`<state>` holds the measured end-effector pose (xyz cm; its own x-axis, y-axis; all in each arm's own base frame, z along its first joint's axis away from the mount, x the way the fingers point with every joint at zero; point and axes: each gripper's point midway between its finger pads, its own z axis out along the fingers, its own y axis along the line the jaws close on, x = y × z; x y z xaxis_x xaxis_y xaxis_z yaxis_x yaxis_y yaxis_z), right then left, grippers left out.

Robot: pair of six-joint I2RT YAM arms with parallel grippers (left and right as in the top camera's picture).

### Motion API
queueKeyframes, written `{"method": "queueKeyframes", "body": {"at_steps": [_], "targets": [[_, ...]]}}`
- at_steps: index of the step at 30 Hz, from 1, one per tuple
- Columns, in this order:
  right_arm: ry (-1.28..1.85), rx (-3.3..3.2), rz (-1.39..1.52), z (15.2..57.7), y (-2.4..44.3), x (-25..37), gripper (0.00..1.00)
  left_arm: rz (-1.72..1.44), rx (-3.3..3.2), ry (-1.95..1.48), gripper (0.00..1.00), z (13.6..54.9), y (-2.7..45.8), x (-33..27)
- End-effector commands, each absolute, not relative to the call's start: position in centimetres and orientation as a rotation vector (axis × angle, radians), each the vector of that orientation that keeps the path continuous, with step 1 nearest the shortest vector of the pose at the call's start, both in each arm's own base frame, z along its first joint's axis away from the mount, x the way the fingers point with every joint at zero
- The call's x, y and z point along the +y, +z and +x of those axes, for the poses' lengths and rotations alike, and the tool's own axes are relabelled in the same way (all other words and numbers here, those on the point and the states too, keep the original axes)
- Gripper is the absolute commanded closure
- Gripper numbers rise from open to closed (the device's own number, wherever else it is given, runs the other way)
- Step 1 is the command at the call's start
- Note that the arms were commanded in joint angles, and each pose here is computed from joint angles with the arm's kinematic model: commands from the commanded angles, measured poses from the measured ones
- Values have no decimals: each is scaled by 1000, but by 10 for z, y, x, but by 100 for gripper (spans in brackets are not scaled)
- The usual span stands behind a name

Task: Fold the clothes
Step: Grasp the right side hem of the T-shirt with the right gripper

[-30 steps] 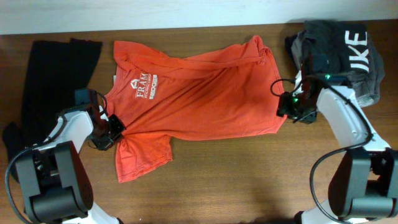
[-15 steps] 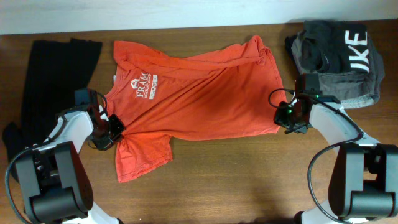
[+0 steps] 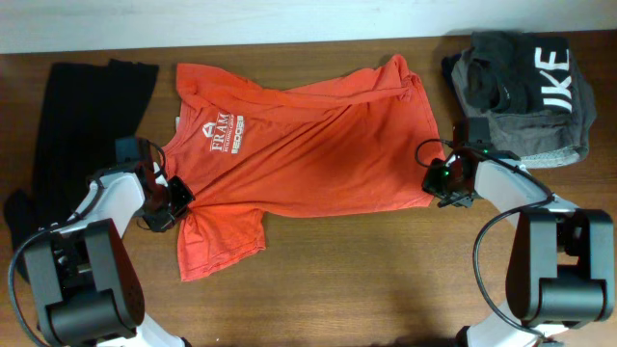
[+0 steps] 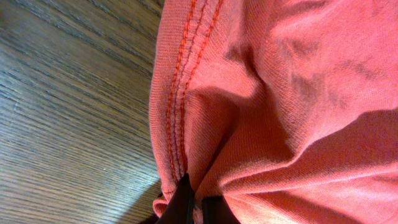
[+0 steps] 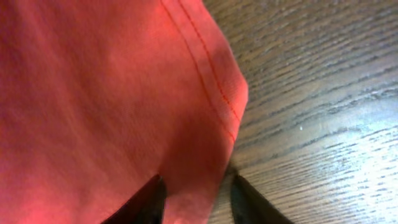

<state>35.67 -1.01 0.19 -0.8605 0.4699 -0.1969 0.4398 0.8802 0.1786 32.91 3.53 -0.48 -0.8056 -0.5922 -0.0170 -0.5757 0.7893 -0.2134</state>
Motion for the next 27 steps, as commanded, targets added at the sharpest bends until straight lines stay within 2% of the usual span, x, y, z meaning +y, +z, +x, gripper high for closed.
{"method": "queueKeyframes", "body": {"at_steps": [1,2,3,10,20,27], "targets": [[165,2834,731,351,-8,-11,81,-984,2989,-102,99,300,-41,55],[165,2832,731,351,-8,-11,93,-983,2989,-101,99,300,-41,55],[166,2828,729,352,-7,-11,96,-984,2989,-101,99,300,-41,55],[154,2817,725,345,14,-12,96,-978,2992,-101,99,300,-41,55],[-83,2852,756,296,58,-36,96,-975,2993,-102,99,300,-41,55],[-59,2828,677,307,63,-33,96,-968,2994,-107,99,300,-41,54]]}}
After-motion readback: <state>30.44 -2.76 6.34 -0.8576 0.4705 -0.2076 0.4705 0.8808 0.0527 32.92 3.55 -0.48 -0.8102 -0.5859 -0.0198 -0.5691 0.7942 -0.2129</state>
